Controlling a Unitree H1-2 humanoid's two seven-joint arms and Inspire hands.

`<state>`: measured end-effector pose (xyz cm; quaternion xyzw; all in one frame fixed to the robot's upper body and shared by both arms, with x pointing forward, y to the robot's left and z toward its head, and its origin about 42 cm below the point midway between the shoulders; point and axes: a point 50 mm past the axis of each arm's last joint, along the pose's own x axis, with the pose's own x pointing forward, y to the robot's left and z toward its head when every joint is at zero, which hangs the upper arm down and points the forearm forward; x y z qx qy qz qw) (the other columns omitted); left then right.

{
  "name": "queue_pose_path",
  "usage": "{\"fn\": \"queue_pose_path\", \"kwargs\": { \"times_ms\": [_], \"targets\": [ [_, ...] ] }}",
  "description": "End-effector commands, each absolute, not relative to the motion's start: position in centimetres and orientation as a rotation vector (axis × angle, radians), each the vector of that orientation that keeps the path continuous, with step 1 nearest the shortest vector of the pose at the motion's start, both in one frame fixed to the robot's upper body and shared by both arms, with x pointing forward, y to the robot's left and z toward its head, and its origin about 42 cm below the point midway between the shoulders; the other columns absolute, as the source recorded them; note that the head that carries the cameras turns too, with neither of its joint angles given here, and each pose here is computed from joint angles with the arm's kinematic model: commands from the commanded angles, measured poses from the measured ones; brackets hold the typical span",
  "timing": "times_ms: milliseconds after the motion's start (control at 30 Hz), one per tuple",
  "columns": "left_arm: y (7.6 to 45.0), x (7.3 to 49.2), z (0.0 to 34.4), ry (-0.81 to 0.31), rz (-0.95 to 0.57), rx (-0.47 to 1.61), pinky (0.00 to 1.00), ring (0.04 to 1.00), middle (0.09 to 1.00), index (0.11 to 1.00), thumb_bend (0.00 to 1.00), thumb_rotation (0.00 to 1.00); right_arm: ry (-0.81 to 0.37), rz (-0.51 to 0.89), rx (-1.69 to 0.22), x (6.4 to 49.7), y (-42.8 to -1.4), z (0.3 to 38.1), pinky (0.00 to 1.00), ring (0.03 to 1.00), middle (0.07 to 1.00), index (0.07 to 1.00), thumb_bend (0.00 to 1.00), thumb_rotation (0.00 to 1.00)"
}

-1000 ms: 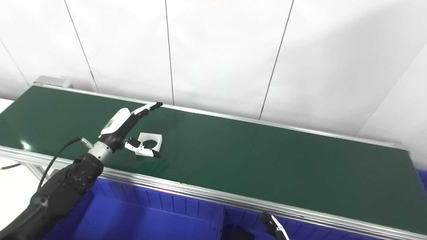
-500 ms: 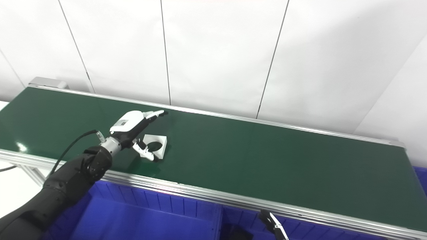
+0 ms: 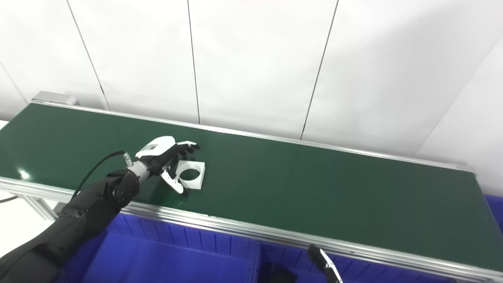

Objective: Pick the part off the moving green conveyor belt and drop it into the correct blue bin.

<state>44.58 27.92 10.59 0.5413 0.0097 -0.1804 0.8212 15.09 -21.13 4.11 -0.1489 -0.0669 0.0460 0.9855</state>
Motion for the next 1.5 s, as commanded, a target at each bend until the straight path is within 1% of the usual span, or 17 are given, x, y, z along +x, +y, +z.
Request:
{"fn": "queue_pose_path", "kwargs": {
  "times_ms": [0, 33, 100, 133, 200, 300, 400, 533, 567, 633, 733, 833, 967, 1067, 1200, 1300, 1467],
  "targets": [
    [28.1, 45.4, 12.3, -0.008, -0.369, 1.151, 0.34, 0.418, 0.513, 0.571, 0.54, 0.0, -0.214, 0.088, -0.268, 15.4, -21.1, 5.2, 0.83, 0.829, 0.829, 0.859, 0.8, 0.56],
    [28.0, 45.3, 12.3, -0.013, -0.367, 1.142, 0.29, 0.365, 0.453, 0.528, 0.52, 0.0, -0.212, 0.088, -0.267, 15.4, -21.1, 5.2, 0.83, 0.83, 0.828, 0.857, 0.8, 0.56],
    [27.9, 45.2, 12.3, -0.03, -0.354, 1.121, 0.28, 0.348, 0.423, 0.517, 0.52, 0.0, -0.21, 0.088, -0.263, 15.4, -21.2, 5.2, 0.83, 0.831, 0.827, 0.856, 0.8, 0.56],
    [27.9, 45.1, 12.3, -0.038, -0.348, 1.109, 0.25, 0.318, 0.448, 0.503, 0.52, 0.0, -0.208, 0.087, -0.261, 15.5, -21.2, 5.2, 0.83, 0.829, 0.827, 0.855, 0.79, 0.56],
    [27.8, 45.0, 12.3, -0.047, -0.339, 1.094, 0.26, 0.334, 0.415, 0.51, 0.52, 0.0, -0.208, 0.085, -0.258, 15.5, -21.2, 5.2, 0.83, 0.829, 0.827, 0.853, 0.8, 0.56],
    [27.6, 44.9, 12.4, -0.059, -0.328, 1.076, 0.3, 0.374, 0.421, 0.518, 0.52, 0.0, -0.208, 0.085, -0.254, 15.5, -21.1, 5.2, 0.82, 0.826, 0.83, 0.852, 0.79, 0.55],
    [27.3, 44.4, 12.7, -0.132, -0.293, 1.035, 0.26, 0.326, 0.403, 0.515, 0.51, 0.0, -0.209, 0.082, -0.258, 15.5, -21.2, 5.2, 0.82, 0.818, 0.82, 0.849, 0.79, 0.55],
    [27.1, 43.6, 13.4, -0.208, -0.235, 0.944, 0.29, 0.348, 0.404, 0.513, 0.51, 0.0, -0.207, 0.082, -0.258, 15.3, -21.3, 5.3, 0.83, 0.827, 0.824, 0.849, 0.8, 0.55],
    [27.1, 43.0, 13.8, -0.25, -0.206, 0.903, 0.3, 0.351, 0.404, 0.513, 0.51, 0.0, -0.207, 0.081, -0.254, 15.3, -21.3, 5.3, 0.83, 0.827, 0.824, 0.849, 0.8, 0.55],
    [27.0, 42.0, 14.4, -0.313, -0.163, 0.844, 0.33, 0.374, 0.447, 0.531, 0.5, 0.0, -0.208, 0.081, -0.249, 15.2, -21.2, 5.4, 0.83, 0.819, 0.836, 0.849, 0.81, 0.56],
    [26.9, 40.1, 15.4, -0.398, -0.126, 0.727, 0.33, 0.38, 0.462, 0.534, 0.5, 0.0, -0.214, 0.081, -0.247, 15.0, -21.0, 5.6, 0.83, 0.819, 0.832, 0.848, 0.81, 0.56],
    [26.8, 38.1, 16.2, -0.452, -0.109, 0.614, 0.38, 0.415, 0.477, 0.524, 0.5, 0.0, -0.222, 0.081, -0.25, 14.9, -20.8, 5.8, 0.83, 0.827, 0.827, 0.846, 0.83, 0.59],
    [26.5, 35.5, 15.7, -0.512, -0.131, 0.485, 0.39, 0.425, 0.488, 0.517, 0.5, 0.0, -0.222, 0.079, -0.257, 15.0, -20.5, 5.7, 0.83, 0.82, 0.822, 0.845, 0.83, 0.6],
    [26.2, 33.5, 15.0, -0.521, -0.135, 0.44, 0.39, 0.425, 0.493, 0.513, 0.5, 0.0, -0.214, 0.077, -0.253, 15.0, -20.2, 5.4, 0.82, 0.805, 0.818, 0.844, 0.83, 0.6],
    [26.0, 31.2, 14.0, -0.501, -0.143, 0.409, 0.37, 0.411, 0.487, 0.528, 0.5, 0.0, -0.205, 0.074, -0.244, 14.8, -19.6, 5.4, 0.82, 0.833, 0.818, 0.851, 0.87, 0.64],
    [25.6, 29.5, 12.5, -0.454, -0.162, 0.373, 0.38, 0.421, 0.491, 0.522, 0.5, 0.0, -0.201, 0.075, -0.235, 14.9, -19.2, 5.3, 0.81, 0.831, 0.815, 0.854, 0.87, 0.63],
    [24.9, 27.1, 10.1, -0.397, -0.166, 0.404, 0.36, 0.416, 0.492, 0.519, 0.5, 0.0, -0.194, 0.08, -0.238, 15.1, -19.1, 5.0, 0.81, 0.827, 0.819, 0.854, 0.87, 0.64]
  ]
}}
